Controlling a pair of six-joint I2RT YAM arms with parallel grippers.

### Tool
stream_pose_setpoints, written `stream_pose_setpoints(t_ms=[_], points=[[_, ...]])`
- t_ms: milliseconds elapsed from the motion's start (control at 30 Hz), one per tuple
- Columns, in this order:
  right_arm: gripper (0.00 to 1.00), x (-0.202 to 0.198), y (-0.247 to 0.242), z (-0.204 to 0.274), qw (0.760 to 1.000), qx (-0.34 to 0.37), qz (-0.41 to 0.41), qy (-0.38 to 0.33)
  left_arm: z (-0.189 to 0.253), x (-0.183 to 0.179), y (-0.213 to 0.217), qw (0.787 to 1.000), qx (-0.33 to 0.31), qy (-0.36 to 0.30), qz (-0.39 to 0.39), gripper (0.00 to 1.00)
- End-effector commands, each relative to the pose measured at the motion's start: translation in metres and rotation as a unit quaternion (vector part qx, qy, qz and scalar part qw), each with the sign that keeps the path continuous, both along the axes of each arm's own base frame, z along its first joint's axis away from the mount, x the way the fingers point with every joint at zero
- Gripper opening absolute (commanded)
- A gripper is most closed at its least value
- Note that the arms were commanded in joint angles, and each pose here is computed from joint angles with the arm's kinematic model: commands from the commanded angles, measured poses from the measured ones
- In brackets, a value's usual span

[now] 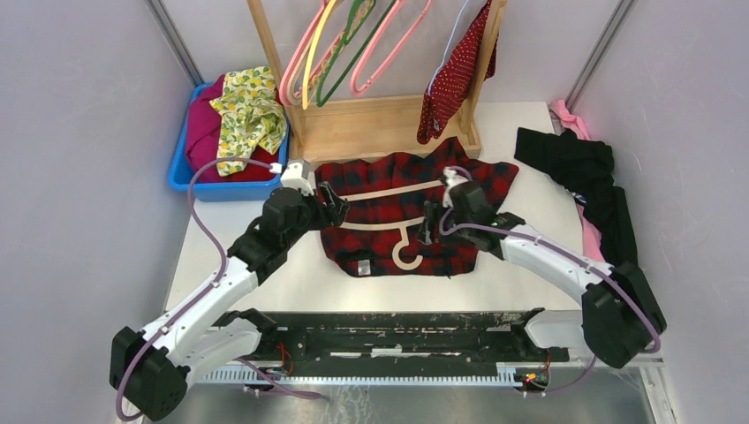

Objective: Place the skirt on the hanger
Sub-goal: Pick up the hanger at the center of the board.

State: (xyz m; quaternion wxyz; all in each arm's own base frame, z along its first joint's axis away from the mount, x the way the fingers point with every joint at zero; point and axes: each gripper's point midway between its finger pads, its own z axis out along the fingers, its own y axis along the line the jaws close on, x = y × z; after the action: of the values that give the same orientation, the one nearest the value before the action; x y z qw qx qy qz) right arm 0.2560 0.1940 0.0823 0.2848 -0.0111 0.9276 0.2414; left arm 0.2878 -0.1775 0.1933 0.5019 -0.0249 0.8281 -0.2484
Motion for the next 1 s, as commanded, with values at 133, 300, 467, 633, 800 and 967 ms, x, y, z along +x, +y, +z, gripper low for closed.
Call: stream_pose_setpoints(t_ms=[133,300,467,633,800,967], points=[[0.7,0.032,0.046,0.047,0.97,-0.164,0.109,-0.142,0.005,-0.013,0.011,1.0,-0.014,-0.003,0.019,0.75],[0.68,0.027,0.076,0.045,0.975,-0.121,0.138,-0.122,-0.003,-0.019,0.01,1.0,-0.019,0.004,0.012,0.75],[0.62,0.025,0.078,0.008,0.98,-0.143,0.124,-0.064,0.001,-0.021,0.008,1.0,-0.028,0.001,0.004,0.75],[0.61,0.028,0.088,-0.023,0.982,-0.139,0.12,-0.04,0.002,-0.024,0.007,0.999,-0.036,0.0,0.002,0.76],[0.57,0.032,0.093,-0.037,0.984,-0.136,0.11,-0.029,0.0,-0.025,0.007,0.999,-0.039,0.003,0.002,0.92],[0.49,0.032,0.092,-0.042,0.986,-0.136,0.095,-0.024,0.0,-0.029,0.006,0.999,-0.045,0.002,-0.003,0.92]])
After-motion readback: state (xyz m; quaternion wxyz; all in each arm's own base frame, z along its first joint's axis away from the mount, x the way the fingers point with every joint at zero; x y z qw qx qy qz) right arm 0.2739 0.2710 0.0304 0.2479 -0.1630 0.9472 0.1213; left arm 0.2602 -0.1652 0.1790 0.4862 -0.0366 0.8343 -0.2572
